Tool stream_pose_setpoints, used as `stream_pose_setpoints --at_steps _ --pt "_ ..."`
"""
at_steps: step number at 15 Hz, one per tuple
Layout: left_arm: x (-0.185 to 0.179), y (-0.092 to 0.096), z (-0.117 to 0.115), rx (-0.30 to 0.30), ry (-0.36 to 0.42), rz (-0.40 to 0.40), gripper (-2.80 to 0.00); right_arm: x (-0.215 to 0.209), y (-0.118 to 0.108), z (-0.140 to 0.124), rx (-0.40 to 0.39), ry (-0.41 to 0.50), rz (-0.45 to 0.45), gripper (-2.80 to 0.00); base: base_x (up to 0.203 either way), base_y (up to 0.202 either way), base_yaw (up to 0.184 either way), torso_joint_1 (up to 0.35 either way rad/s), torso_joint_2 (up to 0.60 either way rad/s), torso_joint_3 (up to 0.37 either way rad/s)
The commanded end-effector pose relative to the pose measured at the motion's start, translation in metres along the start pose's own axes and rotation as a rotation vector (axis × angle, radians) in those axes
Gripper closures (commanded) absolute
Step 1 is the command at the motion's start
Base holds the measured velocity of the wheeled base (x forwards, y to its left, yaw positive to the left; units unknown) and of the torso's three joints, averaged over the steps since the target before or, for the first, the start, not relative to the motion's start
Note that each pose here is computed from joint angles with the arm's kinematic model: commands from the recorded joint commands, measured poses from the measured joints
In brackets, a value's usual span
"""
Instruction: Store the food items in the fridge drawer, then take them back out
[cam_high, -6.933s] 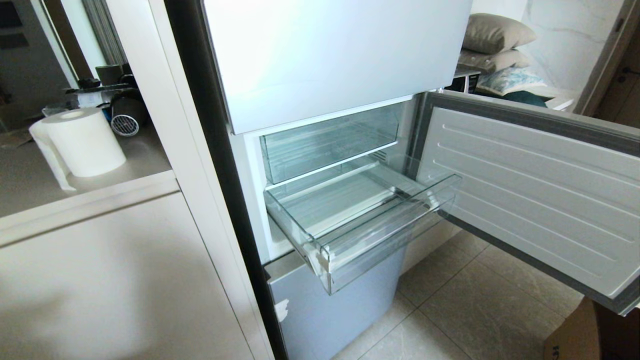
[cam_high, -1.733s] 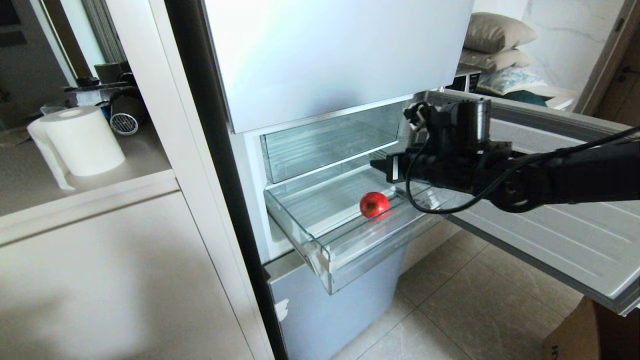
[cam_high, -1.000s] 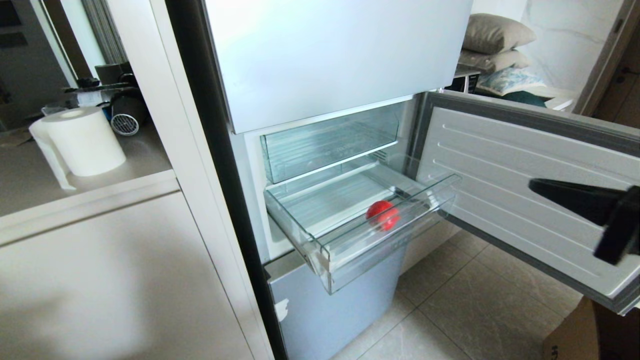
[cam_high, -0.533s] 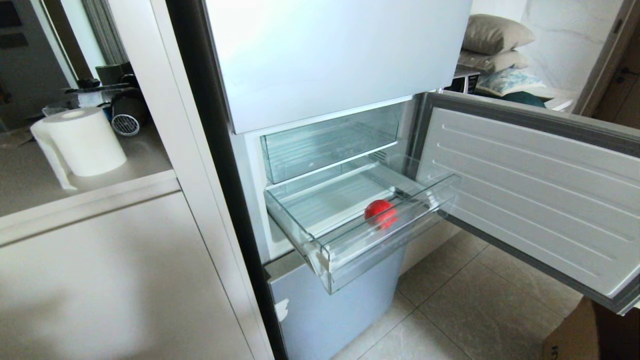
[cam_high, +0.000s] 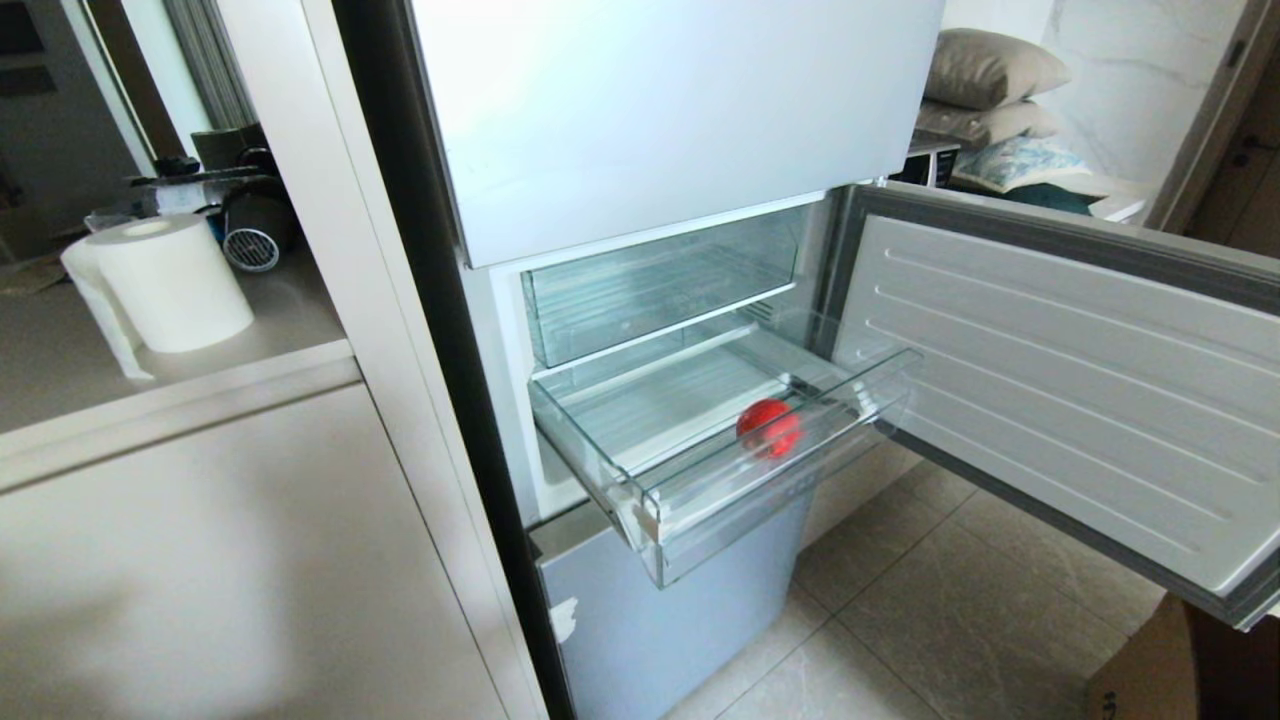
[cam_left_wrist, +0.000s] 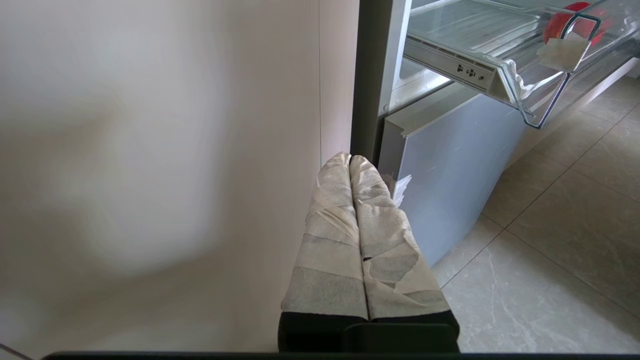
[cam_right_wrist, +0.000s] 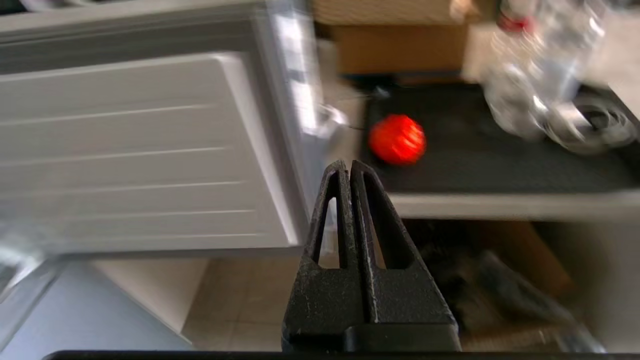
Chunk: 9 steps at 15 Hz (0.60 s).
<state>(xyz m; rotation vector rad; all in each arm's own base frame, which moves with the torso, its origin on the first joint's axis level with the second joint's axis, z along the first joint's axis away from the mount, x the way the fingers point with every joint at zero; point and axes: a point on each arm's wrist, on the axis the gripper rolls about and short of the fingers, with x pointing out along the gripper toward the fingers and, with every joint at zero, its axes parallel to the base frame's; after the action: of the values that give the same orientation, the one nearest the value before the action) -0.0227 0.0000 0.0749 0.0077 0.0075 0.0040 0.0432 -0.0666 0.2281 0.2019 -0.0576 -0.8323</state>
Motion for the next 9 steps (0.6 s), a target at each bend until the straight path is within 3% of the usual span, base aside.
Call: stream_pose_setpoints --at_steps 1,4,7,8,9 --pt "0.0 0.0 0.0 0.0 0.0 0.001 0.0 0.035 -0.027 -0.01 0.077 0.141 -0.076 0.0 0.0 0.0 0.0 0.0 0.0 0.0" --pt "0.0 0.0 0.0 0.0 0.0 0.001 0.0 0.076 -0.055 -0.027 0.143 0.244 -0.116 0.0 0.0 0.0 0.0 0.0 0.0 0.0" --pt "0.0 0.0 0.0 0.0 0.0 0.001 0.0 0.11 -0.082 -0.05 0.164 0.282 -0.142 0.0 0.0 0.0 0.0 0.0 0.0 0.0" --pt "0.0 0.0 0.0 0.0 0.0 0.001 0.0 0.119 -0.09 -0.058 0.167 0.293 -0.146 -2.8 0.0 0.0 0.0 0.0 0.0 0.0" --pt "0.0 0.0 0.0 0.0 0.0 0.001 0.0 0.127 -0.096 -0.065 0.174 0.308 -0.15 -2.8 0.0 0.0 0.0 0.0 0.0 0.0"
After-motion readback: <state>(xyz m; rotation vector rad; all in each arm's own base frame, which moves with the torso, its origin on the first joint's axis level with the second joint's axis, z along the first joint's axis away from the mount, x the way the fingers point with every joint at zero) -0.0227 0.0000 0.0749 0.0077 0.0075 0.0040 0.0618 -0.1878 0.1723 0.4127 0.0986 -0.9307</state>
